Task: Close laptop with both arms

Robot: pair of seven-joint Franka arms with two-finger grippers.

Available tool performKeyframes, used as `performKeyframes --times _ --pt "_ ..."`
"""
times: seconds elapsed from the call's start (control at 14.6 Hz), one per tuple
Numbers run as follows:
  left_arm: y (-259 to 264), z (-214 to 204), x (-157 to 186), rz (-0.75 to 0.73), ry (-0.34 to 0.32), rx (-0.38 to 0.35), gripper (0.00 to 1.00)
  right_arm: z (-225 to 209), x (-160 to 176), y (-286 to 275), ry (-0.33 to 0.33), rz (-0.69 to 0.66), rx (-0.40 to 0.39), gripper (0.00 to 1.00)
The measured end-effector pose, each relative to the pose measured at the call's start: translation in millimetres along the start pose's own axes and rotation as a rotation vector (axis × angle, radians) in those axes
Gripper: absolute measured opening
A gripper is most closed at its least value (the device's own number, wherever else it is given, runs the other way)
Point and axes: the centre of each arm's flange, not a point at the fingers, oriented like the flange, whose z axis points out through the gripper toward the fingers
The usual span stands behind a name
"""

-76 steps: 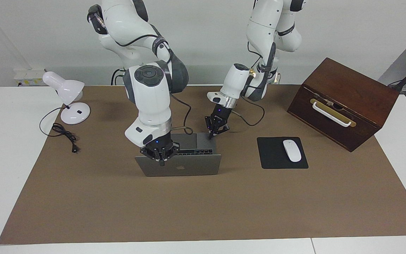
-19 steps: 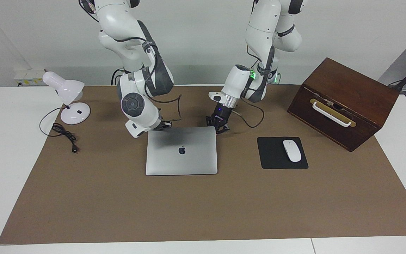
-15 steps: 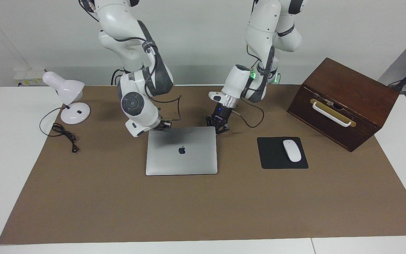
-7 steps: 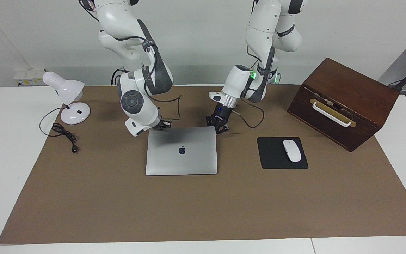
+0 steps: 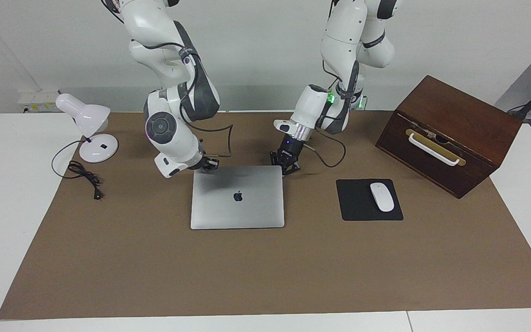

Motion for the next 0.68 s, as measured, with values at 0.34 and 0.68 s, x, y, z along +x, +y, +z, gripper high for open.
performKeyframes --times 0.34,0.68 --pt "0 0 0 0.001 0.001 0.0 0.01 -31 27 11 0.192 0.034 0.087 0.01" --pt "0 0 0 0.001 0.001 0.0 0.01 -81 74 88 0.459 -0.003 0.151 0.01"
